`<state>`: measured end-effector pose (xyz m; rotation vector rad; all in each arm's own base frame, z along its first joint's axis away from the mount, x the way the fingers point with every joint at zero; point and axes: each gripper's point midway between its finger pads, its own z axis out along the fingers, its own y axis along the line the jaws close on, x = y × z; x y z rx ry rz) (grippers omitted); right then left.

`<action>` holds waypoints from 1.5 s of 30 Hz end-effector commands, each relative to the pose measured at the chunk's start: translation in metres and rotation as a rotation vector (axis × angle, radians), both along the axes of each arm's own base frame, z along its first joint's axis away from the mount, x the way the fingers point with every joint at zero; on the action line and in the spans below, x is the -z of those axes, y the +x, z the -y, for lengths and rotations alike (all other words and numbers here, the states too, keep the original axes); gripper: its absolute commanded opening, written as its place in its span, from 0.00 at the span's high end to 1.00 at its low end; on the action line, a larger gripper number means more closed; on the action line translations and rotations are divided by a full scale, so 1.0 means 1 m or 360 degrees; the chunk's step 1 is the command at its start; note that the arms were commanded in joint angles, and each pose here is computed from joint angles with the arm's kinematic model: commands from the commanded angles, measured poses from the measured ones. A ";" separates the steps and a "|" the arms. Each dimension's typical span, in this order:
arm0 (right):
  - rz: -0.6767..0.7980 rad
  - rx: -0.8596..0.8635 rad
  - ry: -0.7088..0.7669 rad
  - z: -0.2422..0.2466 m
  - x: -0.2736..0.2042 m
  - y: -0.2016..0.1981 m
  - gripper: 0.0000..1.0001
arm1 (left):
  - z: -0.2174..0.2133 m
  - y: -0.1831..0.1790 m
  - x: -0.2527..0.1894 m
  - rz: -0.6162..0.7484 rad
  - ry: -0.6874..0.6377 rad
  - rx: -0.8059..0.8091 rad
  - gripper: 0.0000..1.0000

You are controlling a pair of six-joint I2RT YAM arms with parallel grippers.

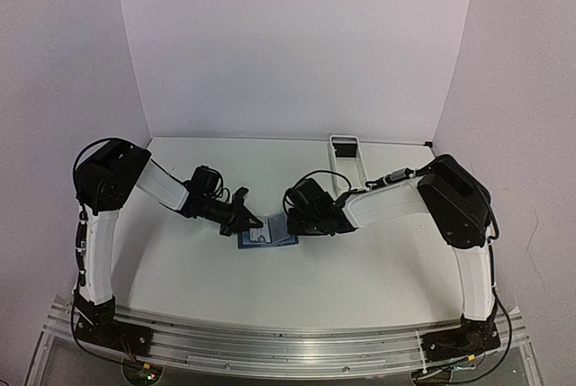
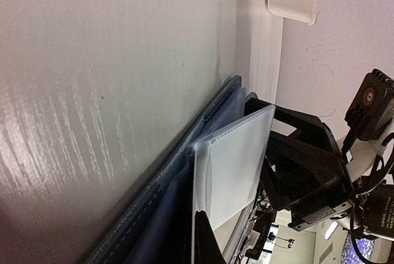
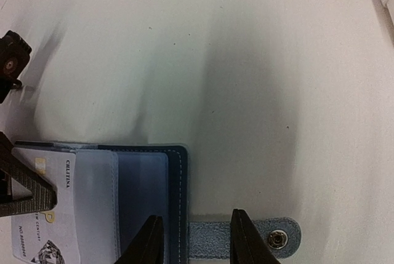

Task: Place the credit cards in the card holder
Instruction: Insert the credit card into the card holder.

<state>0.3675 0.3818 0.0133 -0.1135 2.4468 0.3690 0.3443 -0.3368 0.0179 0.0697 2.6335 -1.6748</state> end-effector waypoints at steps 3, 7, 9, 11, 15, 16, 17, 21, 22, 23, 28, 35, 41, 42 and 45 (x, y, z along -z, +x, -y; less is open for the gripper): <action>-0.0073 -0.0042 -0.0014 0.000 0.007 -0.008 0.66 | 0.013 -0.009 0.012 -0.0036 0.0009 0.0079 1.00; -0.0080 -0.0046 -0.0015 0.000 0.008 -0.009 0.67 | 0.017 -0.007 0.003 -0.0002 -0.0050 0.0103 1.00; -0.0087 -0.0043 -0.0013 0.000 0.010 -0.010 0.67 | 0.019 -0.007 -0.004 0.0019 -0.0085 0.0124 1.00; -0.0094 -0.0040 -0.0007 0.000 0.010 -0.011 0.67 | 0.020 -0.007 -0.009 0.0042 -0.0105 0.0122 1.00; -0.0101 -0.0041 0.0003 -0.001 0.010 -0.011 0.67 | 0.018 -0.005 -0.004 0.0069 -0.0091 0.0085 1.00; -0.0101 -0.0041 0.0003 -0.001 0.010 -0.011 0.67 | 0.017 -0.005 -0.003 0.0086 -0.0086 0.0087 1.00; -0.0101 -0.0042 0.0003 -0.001 0.010 -0.012 0.67 | 0.017 -0.005 -0.003 0.0104 -0.0083 0.0091 1.00; -0.0110 -0.0044 0.0002 0.000 0.011 -0.013 0.68 | 0.017 -0.003 -0.001 0.0157 -0.0075 0.0100 1.00; -0.0112 -0.0044 0.0005 0.000 0.011 -0.013 0.68 | 0.017 -0.001 0.000 0.0184 -0.0069 0.0103 1.00; -0.0114 -0.0044 0.0006 0.000 0.011 -0.014 0.68 | 0.017 0.001 0.000 0.0213 -0.0060 0.0108 1.00; -0.0131 -0.0053 0.0009 0.000 0.013 -0.016 0.68 | 0.007 0.014 0.004 0.0297 0.0003 0.0083 1.00; -0.0177 -0.0082 0.0042 -0.007 0.018 -0.019 0.68 | 0.011 0.013 0.002 0.0287 -0.0043 0.0068 1.00; -0.0205 -0.0099 0.0055 -0.009 0.021 -0.022 0.68 | 0.007 0.018 -0.002 0.0273 -0.0087 0.0023 1.00; -0.0209 -0.0104 0.0057 -0.009 0.021 -0.022 0.68 | 0.007 0.018 -0.003 0.0267 -0.0094 0.0023 1.00; -0.0226 -0.0117 0.0069 -0.012 0.023 -0.024 0.68 | 0.007 0.015 -0.001 0.0247 -0.0090 0.0013 1.00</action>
